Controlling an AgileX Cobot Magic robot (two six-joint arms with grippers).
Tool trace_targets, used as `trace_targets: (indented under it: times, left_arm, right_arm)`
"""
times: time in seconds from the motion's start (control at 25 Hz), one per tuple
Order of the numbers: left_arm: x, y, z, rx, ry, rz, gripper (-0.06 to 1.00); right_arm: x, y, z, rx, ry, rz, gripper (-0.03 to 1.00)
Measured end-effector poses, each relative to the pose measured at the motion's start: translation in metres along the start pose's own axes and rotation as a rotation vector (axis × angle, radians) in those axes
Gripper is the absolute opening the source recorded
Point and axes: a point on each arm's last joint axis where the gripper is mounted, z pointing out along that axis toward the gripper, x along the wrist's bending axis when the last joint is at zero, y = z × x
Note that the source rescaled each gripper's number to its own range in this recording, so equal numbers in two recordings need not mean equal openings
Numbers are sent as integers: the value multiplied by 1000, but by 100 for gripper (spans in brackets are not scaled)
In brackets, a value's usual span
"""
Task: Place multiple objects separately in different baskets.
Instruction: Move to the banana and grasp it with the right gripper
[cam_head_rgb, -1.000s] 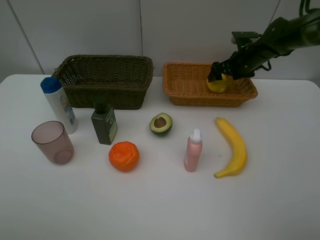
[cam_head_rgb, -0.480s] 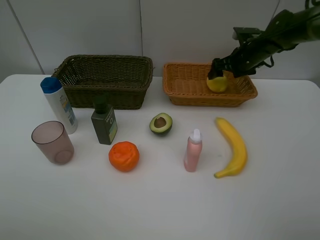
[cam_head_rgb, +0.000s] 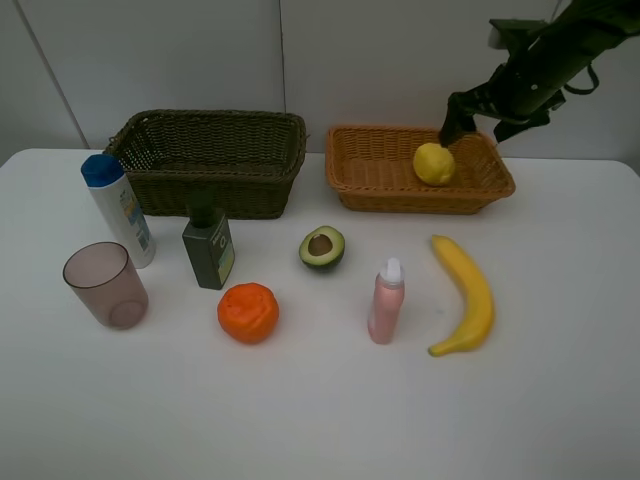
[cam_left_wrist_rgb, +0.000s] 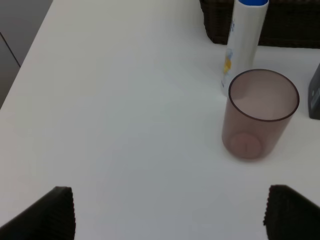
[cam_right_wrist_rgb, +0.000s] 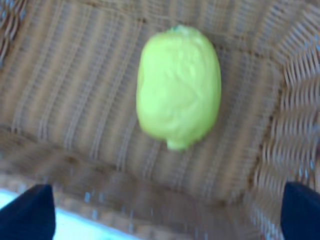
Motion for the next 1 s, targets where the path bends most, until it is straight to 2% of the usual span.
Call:
trace_targets:
  times: [0.4, 0.68, 1.0]
  left_arm:
    - [0, 0, 0, 0, 0, 0, 100]
    - [0, 0, 0, 0, 0, 0, 100]
    - [0, 0, 0, 0, 0, 0, 100]
  right_arm:
    - [7, -22, -22, 249, 54, -2, 91]
    - [10, -29, -24, 334, 77, 19, 91]
    - [10, -31, -25, 360, 77, 36, 91]
